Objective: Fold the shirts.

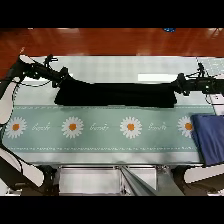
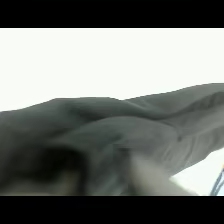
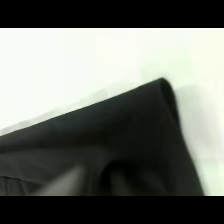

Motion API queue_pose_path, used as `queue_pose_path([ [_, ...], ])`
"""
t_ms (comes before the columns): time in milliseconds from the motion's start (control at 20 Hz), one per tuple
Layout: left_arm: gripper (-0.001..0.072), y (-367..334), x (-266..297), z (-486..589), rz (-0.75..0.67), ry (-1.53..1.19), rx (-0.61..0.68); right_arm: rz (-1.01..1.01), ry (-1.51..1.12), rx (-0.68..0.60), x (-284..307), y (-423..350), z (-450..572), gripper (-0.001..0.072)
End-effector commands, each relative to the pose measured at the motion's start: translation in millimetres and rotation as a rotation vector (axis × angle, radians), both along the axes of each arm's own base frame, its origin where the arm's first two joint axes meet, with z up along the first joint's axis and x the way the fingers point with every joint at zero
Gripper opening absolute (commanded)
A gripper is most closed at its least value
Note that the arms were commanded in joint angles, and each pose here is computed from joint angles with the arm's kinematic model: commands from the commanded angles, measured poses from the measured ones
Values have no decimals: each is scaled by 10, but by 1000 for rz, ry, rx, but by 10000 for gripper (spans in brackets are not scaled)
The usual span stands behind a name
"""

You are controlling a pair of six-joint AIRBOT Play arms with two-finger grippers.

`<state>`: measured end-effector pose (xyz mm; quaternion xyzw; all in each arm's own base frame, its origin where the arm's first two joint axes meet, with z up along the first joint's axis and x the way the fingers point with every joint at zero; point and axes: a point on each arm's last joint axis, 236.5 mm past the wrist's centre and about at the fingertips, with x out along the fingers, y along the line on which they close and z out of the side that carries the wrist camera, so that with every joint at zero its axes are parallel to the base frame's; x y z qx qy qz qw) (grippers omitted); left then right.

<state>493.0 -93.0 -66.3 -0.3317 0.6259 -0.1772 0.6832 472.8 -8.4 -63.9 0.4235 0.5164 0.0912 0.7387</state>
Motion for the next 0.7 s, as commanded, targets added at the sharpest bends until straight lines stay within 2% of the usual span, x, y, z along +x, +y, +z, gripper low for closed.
queue_pose_path([
  [0, 510, 75, -29, 108, -53, -10, 12, 15, 16, 8, -63, -65, 86, 407],
  [150, 508, 590, 29, 569, -10, -97, 99, -9, 0, -41, -295, -577, 532, 407],
  [350, 508, 1128, 3, 1370, 107, -317, 280, -185, -8, -243, -800, -1545, 861, 407],
  [500, 508, 863, -239, 1736, 138, -521, 345, -280, 50, -200, -1010, -1626, 494, 407],
  [650, 508, 433, -633, 1603, 120, -602, 360, -269, 60, -31, -906, -1325, 147, 408],
])
